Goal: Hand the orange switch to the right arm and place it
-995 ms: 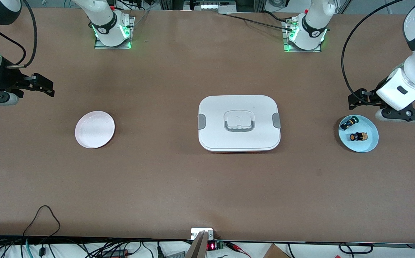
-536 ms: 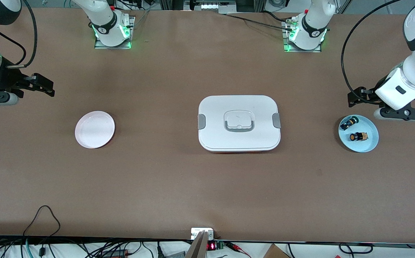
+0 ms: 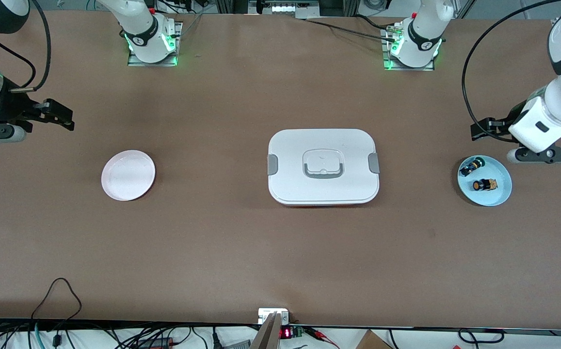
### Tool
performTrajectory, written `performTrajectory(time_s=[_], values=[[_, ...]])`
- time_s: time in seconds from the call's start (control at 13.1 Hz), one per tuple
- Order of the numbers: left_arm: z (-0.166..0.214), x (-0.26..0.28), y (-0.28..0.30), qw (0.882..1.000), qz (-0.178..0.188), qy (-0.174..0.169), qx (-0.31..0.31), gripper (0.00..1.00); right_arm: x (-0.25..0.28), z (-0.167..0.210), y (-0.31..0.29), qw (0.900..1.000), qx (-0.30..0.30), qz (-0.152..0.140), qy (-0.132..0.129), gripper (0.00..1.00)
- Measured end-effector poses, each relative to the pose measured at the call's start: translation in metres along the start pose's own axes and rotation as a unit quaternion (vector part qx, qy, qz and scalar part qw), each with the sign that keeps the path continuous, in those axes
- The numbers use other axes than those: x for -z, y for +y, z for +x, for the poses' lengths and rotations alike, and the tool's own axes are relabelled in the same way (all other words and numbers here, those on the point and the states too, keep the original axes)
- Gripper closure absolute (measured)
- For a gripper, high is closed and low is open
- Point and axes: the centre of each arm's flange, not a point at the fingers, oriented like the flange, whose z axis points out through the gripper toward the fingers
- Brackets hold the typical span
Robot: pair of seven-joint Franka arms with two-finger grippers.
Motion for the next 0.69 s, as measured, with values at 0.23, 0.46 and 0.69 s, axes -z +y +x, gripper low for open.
performTrajectory(time_s=[0.23,0.46,0.69], values=[[0.023,-0.041,-0.048,0.999,-0.009,-0.027,0.037,0.0,0.0,0.0,0.0,1.0,0.0,0.0,0.0,0.0],[0.045,-0.089,-0.098,0.997,-0.02,-0.042,0.059,0.0,0.0,0.0,-0.001,1.0,0.001,0.0,0.0,0.0],[0.066,-0.147,-0.151,0.997,-0.033,-0.036,0.053,0.0,0.0,0.0,-0.001,1.0,0.001,0.0,-0.001,0.0]])
